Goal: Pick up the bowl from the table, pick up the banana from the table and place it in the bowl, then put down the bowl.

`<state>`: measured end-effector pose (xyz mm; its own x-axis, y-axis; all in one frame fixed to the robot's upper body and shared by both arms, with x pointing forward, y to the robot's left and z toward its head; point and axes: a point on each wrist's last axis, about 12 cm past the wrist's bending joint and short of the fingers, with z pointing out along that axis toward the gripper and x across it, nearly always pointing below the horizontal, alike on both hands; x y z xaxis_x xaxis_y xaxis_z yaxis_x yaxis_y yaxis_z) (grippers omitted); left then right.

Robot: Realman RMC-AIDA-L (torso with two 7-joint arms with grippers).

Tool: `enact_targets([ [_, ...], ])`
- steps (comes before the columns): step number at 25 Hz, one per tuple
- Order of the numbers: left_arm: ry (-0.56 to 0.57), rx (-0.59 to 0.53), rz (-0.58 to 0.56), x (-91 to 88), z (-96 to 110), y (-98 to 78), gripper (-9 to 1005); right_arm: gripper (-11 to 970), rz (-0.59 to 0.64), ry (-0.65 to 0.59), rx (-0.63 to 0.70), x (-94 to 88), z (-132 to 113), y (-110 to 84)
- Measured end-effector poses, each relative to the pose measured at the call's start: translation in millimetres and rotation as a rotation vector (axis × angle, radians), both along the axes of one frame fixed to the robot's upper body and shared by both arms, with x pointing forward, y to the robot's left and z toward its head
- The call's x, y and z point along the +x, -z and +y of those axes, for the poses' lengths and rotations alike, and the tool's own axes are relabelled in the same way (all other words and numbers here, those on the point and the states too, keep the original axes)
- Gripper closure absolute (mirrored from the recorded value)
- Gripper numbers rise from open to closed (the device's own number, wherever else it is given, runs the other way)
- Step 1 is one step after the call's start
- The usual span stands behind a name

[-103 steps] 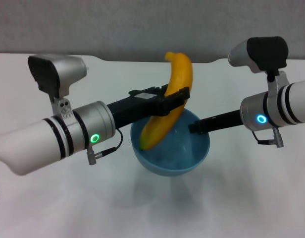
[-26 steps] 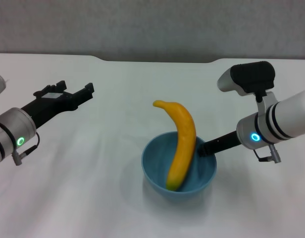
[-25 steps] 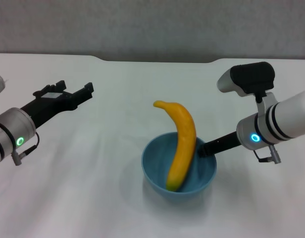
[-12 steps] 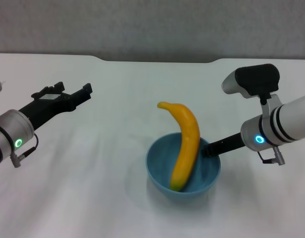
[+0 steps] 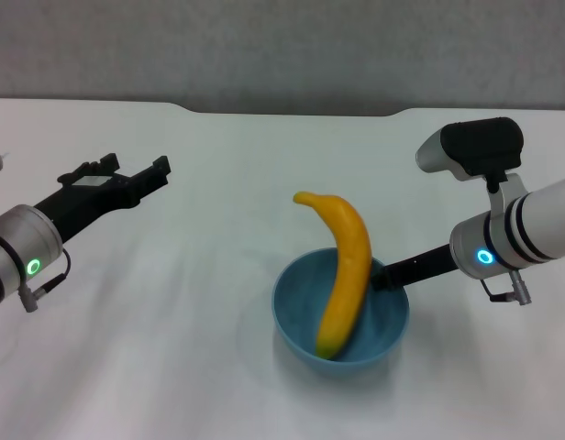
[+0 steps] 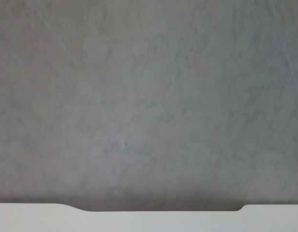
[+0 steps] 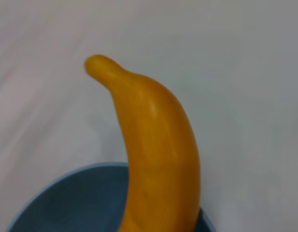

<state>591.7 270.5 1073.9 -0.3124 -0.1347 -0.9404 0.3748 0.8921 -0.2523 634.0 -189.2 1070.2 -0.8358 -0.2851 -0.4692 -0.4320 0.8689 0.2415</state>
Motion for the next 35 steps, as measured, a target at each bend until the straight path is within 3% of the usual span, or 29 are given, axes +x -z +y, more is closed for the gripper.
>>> enact_targets([
  [8,0.0,-0.001,0.001,-2.7,2,1.8,102,712,-0.036,-0.028,0.004,-2.8,0,-4.3],
  [12,-0.002,0.006,-0.003,-5.2,5,3.2,102,490,-0.101,-0.045,0.042,-10.8,-3,-13.9],
  [18,-0.035,-0.03,-0.044,-13.3,16,4.3,103,246,-0.141,-0.066,0.046,-19.3,-9,-21.5],
  [24,-0.055,-0.11,-0.113,-27.6,36,6.7,103,69,-0.234,-0.059,0.055,-30.2,-22,-38.7],
  [32,-0.064,-0.133,-0.15,-37.2,44,9.4,103,71,-0.501,0.019,0.047,-51.4,-48,-65.7],
  [35,-0.09,-0.121,-0.151,-42.2,48,16.4,103,75,-0.574,0.029,0.05,-53.6,-51,-64.0],
])
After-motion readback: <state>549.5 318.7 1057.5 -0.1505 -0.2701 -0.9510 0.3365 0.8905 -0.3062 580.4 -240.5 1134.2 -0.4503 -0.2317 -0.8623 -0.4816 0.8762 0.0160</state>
